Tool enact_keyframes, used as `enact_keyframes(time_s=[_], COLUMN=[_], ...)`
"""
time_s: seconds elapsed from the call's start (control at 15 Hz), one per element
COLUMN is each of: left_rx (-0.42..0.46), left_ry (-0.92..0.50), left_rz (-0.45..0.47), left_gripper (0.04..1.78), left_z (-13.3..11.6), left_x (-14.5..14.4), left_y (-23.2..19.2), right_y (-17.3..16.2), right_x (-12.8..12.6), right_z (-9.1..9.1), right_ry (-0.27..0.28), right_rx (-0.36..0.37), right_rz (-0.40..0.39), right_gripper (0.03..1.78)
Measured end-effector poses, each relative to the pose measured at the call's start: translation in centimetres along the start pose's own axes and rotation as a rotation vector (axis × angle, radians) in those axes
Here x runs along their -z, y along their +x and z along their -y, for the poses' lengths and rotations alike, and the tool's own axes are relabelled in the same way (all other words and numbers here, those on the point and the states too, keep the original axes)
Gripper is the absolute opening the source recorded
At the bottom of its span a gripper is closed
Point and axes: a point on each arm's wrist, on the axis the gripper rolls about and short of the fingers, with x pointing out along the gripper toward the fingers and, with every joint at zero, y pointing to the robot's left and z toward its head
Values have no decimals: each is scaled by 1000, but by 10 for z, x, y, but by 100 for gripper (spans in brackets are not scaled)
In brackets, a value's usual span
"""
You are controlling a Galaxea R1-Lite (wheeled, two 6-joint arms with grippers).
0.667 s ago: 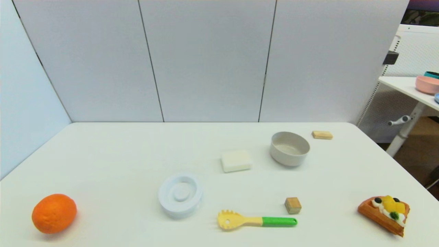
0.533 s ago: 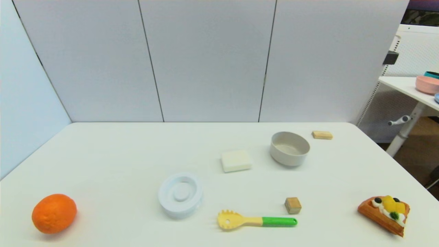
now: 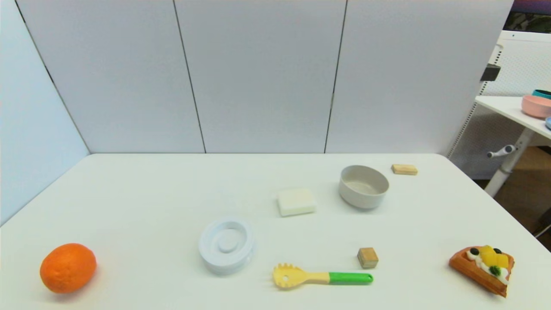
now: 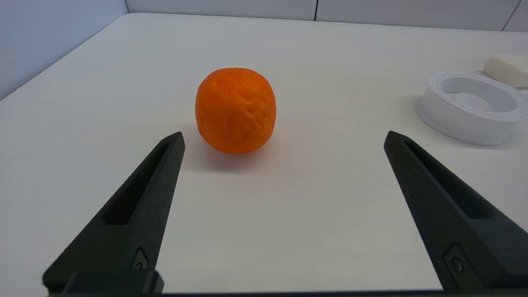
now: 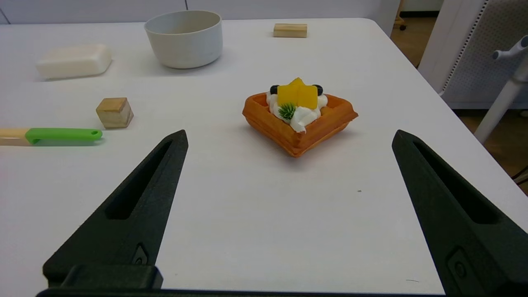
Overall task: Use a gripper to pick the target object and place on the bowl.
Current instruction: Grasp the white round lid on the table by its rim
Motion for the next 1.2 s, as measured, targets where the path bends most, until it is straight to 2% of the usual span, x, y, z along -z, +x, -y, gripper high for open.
enact_keyframes(time_s=[0.27, 0.53, 0.67, 0.93, 1.07, 1.2], left_rx=[1, 47, 113, 292, 413, 542], left_ry=[9, 60, 97, 218, 295, 401], left_rz=[-1, 49, 39, -52, -124, -211], left_gripper=[171, 171, 171, 171, 171, 171], left_z=[0, 1, 2, 11, 24, 42], left_x=[-2, -56, -92, -156, -175, -181], left_y=[0, -3, 6, 52, 83, 113], right_y=[0, 0, 0, 0, 0, 0], right_x=[0, 0, 0, 0, 0, 0], right_z=[0, 0, 0, 0, 0, 0], right_ry=[0, 0, 0, 0, 0, 0], right_rx=[0, 0, 0, 0, 0, 0], right_rz=[0, 0, 0, 0, 0, 0], right_gripper=[171, 171, 171, 171, 171, 171])
